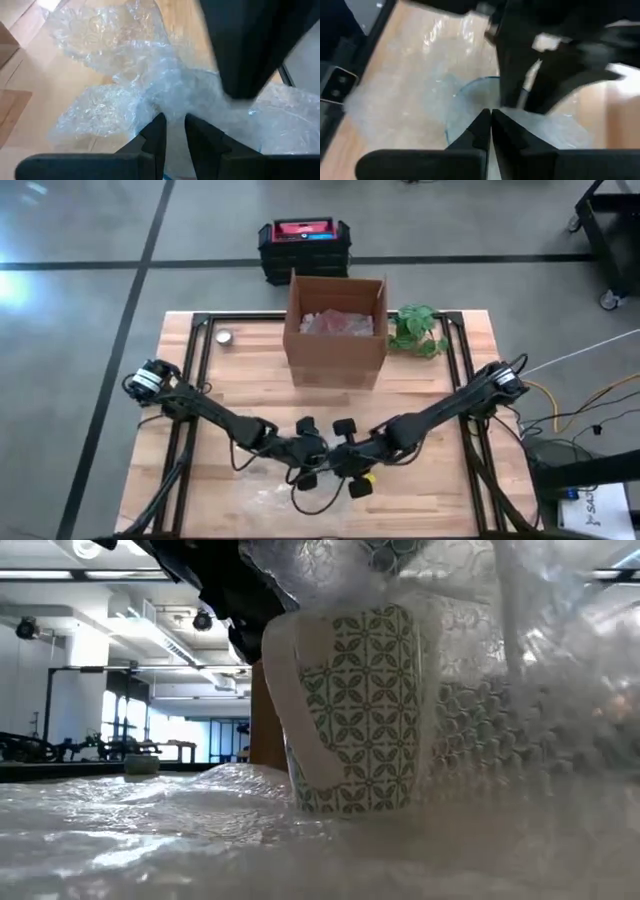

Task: Wrap mug
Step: Wrap the white mug with the transparent bubble wrap

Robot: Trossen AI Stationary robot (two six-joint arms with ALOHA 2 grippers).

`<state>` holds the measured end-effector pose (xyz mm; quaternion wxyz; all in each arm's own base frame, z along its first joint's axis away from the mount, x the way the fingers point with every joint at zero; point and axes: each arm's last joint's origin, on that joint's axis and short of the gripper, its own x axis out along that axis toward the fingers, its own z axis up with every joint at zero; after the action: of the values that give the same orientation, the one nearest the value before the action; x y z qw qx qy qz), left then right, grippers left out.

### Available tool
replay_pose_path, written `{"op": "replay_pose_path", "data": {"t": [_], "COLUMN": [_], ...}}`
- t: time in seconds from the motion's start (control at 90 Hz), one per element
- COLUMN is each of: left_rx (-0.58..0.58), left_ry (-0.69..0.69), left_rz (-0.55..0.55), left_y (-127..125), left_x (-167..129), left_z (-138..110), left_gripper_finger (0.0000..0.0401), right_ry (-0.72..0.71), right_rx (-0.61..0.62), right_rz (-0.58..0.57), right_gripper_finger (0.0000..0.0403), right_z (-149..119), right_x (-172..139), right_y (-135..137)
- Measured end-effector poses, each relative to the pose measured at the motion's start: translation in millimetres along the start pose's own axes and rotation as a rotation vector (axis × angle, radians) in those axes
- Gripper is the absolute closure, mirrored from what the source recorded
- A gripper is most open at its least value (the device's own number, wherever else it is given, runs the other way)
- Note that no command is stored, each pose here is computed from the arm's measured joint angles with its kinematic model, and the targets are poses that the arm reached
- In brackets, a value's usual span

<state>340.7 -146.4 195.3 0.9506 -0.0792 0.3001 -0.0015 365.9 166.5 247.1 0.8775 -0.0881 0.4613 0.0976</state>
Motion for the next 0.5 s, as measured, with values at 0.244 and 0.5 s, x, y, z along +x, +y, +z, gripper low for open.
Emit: {"op": "replay_pose_path", "data": {"t": [0.244, 0.5], "left_rx": [0.002, 0.010], "left_ry": [-0.003, 0.013], "left_rz": [-0.005, -0.004], "left_y": [0, 0], "left_x": [0, -3], "left_z": [0, -1], "left_gripper_finger": [0.0342, 0.0342], "right_ry": [-0.035, 0.136], "right_rx": [0.034, 0.019], "right_rz": [-0.086, -0.043], "right_gripper_finger": [0.0403, 0.0403], "right_z": [4, -17], "right_x": [-6, 59], "right_y": [-16, -8]}}
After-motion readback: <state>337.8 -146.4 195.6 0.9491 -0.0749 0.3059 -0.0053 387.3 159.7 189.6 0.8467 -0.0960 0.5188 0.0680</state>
